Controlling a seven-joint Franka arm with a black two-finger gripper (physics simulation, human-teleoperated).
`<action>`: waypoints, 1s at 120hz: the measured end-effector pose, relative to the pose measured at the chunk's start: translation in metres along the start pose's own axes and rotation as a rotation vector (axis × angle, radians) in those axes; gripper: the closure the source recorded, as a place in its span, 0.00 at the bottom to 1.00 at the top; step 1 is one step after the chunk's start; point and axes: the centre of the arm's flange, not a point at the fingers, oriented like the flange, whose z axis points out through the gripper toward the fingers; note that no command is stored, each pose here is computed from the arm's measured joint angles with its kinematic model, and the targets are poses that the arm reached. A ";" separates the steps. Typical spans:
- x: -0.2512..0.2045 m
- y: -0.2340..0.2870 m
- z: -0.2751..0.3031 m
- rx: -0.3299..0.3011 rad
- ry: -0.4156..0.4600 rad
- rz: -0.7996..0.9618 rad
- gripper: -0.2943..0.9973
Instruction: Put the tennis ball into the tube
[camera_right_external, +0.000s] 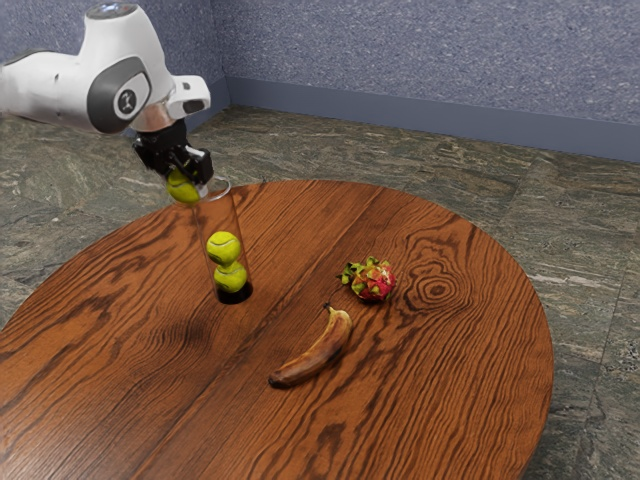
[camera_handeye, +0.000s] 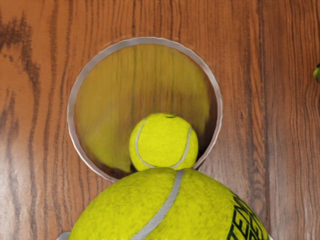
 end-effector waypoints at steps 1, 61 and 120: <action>0.002 0.000 0.000 0.001 -0.001 0.001 0.49; 0.051 -0.008 0.015 0.036 -0.032 -0.014 0.49; 0.013 0.019 -0.052 -0.030 -0.068 0.012 0.26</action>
